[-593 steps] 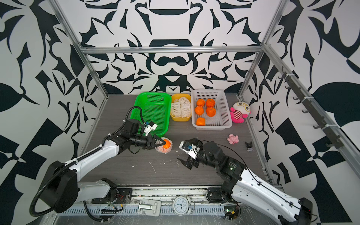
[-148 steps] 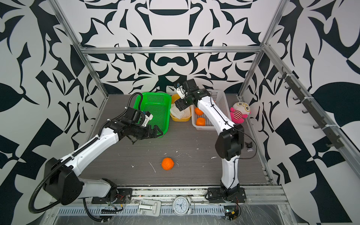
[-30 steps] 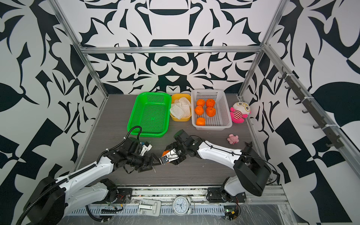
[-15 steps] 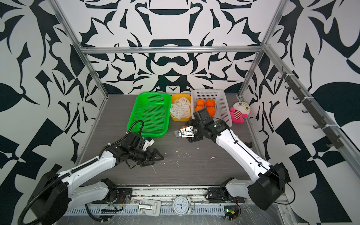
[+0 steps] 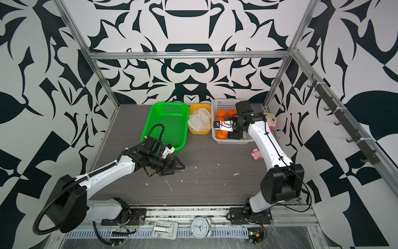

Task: Remove foam nets from oranges
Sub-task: Place the orange in the basket, then reset both arms

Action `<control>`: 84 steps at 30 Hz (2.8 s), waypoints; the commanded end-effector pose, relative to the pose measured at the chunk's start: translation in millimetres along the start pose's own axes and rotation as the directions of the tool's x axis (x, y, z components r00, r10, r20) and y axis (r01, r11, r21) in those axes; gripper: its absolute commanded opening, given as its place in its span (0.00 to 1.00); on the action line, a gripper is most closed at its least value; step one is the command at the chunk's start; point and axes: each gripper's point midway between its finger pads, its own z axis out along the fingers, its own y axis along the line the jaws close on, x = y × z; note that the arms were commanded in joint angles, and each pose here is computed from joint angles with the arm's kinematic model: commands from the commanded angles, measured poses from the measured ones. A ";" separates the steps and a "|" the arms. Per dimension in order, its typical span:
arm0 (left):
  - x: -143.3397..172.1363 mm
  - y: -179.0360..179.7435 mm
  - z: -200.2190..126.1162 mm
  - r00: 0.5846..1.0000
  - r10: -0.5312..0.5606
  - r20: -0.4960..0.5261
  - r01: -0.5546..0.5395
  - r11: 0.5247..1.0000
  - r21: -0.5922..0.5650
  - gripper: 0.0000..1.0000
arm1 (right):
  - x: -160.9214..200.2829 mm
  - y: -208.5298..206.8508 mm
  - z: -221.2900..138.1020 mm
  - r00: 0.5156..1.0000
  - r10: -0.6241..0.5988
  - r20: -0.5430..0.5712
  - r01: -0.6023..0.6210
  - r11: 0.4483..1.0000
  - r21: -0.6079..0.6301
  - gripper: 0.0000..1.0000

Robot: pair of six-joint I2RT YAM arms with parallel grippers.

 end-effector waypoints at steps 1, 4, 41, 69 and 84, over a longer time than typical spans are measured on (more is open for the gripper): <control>0.3 -4.0 -4.4 1.000 -0.004 -0.017 0.004 1.000 0.004 0.99 | 11.3 -6.4 -3.4 1.000 0.007 -0.026 -0.008 0.999 -0.042 0.55; -1.0 -3.6 -6.3 1.000 -0.009 -0.013 0.009 1.000 0.001 1.00 | 31.7 -19.4 9.9 0.997 0.050 -0.065 -0.055 0.996 -0.070 0.52; -11.2 -0.6 -27.7 1.000 -0.006 0.028 0.006 1.000 0.023 0.99 | 88.5 -11.6 111.0 0.987 0.110 -0.115 -0.145 0.922 -0.359 0.60; -23.5 3.9 -44.7 0.997 0.006 0.079 -0.004 1.000 -0.025 0.99 | 70.2 -50.4 64.8 0.976 0.190 -0.102 -0.201 0.973 -0.114 1.00; -84.3 77.0 -157.3 0.699 0.592 0.402 -0.121 0.651 -0.749 0.99 | 50.4 39.5 33.0 0.557 0.633 0.537 -0.828 0.372 0.420 1.00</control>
